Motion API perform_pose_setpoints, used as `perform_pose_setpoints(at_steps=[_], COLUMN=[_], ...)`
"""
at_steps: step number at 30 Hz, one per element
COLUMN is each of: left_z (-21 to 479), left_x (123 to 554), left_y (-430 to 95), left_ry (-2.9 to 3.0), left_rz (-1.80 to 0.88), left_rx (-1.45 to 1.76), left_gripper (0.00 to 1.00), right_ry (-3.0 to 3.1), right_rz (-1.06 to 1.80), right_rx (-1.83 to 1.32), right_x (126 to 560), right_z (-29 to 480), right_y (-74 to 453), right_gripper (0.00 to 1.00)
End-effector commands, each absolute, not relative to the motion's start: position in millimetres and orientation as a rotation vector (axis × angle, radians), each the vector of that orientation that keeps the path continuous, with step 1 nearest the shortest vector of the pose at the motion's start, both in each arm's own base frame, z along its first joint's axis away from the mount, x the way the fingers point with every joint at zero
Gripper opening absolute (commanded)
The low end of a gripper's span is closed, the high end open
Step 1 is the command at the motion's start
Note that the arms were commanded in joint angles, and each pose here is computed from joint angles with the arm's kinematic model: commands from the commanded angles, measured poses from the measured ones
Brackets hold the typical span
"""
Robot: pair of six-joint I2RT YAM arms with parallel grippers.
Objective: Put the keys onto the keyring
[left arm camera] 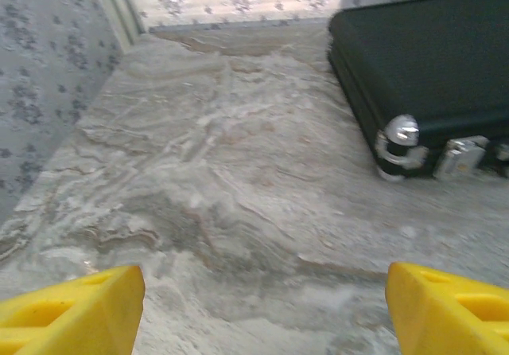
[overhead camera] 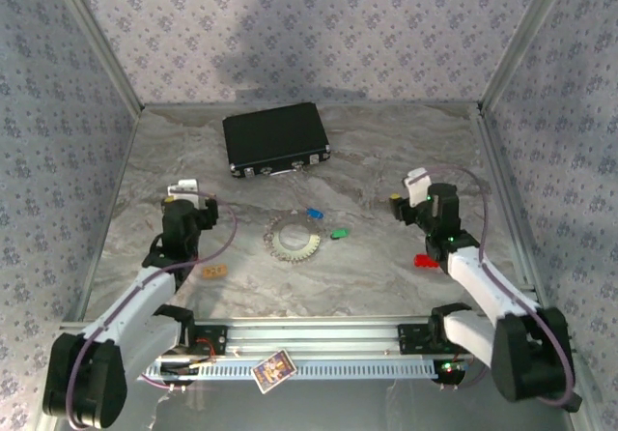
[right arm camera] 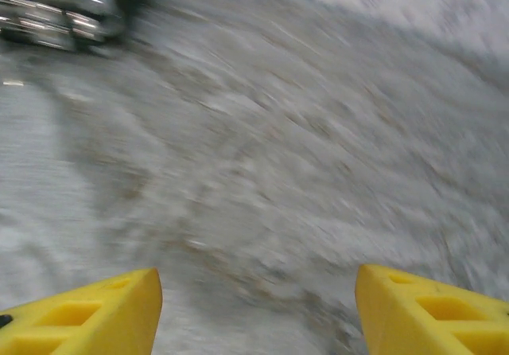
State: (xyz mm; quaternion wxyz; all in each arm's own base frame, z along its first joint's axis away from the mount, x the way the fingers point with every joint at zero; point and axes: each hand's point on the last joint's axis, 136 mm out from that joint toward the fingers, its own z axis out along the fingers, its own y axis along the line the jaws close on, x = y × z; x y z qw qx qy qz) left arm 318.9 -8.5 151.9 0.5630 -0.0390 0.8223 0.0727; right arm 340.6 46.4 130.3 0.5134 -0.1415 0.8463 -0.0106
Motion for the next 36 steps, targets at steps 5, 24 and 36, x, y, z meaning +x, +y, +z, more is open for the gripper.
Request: perform_pose_setpoints(at_steps=[5,24,36], left_z=[142,92,92], left_x=[335,393,393], left_y=[26,32,30], left_ry=[1.852,1.928,1.934], left_rz=[0.191,0.191,0.164], left_rx=[-0.222,-0.190,-0.175], left_gripper=[0.79,1.00,1.00], right_ry=[1.899,1.978,1.977], right_rz=[0.007,-0.012,-0.077], right_rx=[-0.181,-0.009,-0.003], right_x=[371,392,391], right_z=[109,84,84], right_y=[17,-12,-13], right_gripper=[0.60,0.99,0.99])
